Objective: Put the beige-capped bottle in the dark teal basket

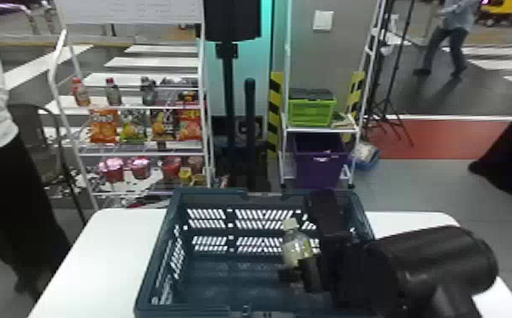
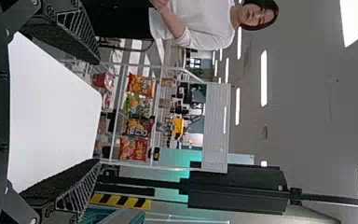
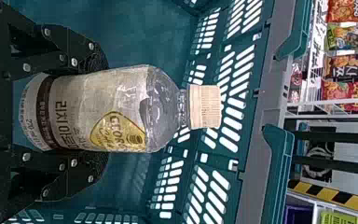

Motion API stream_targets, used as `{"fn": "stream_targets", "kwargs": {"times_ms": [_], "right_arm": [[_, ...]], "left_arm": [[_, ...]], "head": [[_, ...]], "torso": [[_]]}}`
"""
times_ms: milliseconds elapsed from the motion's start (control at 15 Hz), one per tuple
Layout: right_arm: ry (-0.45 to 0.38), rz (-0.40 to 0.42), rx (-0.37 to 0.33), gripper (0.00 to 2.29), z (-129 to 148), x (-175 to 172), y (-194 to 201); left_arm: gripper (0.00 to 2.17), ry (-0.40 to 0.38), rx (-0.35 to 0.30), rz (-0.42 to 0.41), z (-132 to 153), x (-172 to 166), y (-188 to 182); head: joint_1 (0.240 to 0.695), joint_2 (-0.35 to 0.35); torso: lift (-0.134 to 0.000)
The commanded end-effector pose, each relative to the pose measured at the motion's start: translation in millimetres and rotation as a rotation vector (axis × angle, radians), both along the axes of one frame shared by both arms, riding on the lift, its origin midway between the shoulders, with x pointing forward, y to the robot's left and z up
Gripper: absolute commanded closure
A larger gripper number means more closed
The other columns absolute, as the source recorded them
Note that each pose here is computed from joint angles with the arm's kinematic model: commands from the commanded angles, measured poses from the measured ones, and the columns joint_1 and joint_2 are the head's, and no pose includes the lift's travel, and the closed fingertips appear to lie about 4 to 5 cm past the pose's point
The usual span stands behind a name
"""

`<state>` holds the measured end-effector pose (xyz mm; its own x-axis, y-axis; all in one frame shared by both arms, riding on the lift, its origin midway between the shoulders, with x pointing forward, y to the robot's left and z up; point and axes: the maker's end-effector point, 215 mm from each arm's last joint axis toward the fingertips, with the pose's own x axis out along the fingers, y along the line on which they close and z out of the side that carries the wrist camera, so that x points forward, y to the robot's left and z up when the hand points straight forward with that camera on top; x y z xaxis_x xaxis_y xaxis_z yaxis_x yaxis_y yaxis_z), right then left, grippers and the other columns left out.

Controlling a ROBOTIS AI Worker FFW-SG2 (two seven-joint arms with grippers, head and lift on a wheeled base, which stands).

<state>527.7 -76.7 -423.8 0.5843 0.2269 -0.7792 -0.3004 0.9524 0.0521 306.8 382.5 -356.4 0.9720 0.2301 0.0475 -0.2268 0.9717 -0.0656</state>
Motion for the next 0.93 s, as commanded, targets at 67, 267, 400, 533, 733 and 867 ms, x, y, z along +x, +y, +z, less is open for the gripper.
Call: {"fn": "stream_targets", "kwargs": {"times_ms": [67,267,400,533,733,867], "right_arm": [[0.014,0.004,-0.002,0.0,-0.2,-5.3,1.5],[-0.01,-0.001,-0.001,0.05,6.2,-3.9,1.3],[-0.097,-0.001,0.034,0.05,26.8,7.3,11.0],[-0.233,0.009,0.1,0.05,62.4,13.1,28.9],[-0.393,-0.015,0.137,0.05,91.4,-12.5,16.3],[-0.47,-0.051,0.131,0.05,93.6,-41.4,-12.6]], "left_arm": [[0.14,-0.001,0.0,0.001,0.4,0.2,0.2],[0.14,-0.001,0.0,-0.001,0.5,-0.2,-0.6],[0.14,-0.002,-0.002,0.0,1.1,-0.2,-0.8],[0.14,-0.004,-0.003,-0.001,1.6,-1.2,-1.3],[0.14,-0.004,-0.002,-0.003,1.2,-1.6,-1.4],[0.14,-0.009,-0.002,-0.003,2.8,-0.3,-1.7]], "head": [[0.499,0.0],[0.499,0.0],[0.499,0.0],[0.499,0.0],[0.499,0.0],[0.499,0.0]], "torso": [[0.0],[0.0],[0.0],[0.0],[0.0],[0.0]]}}
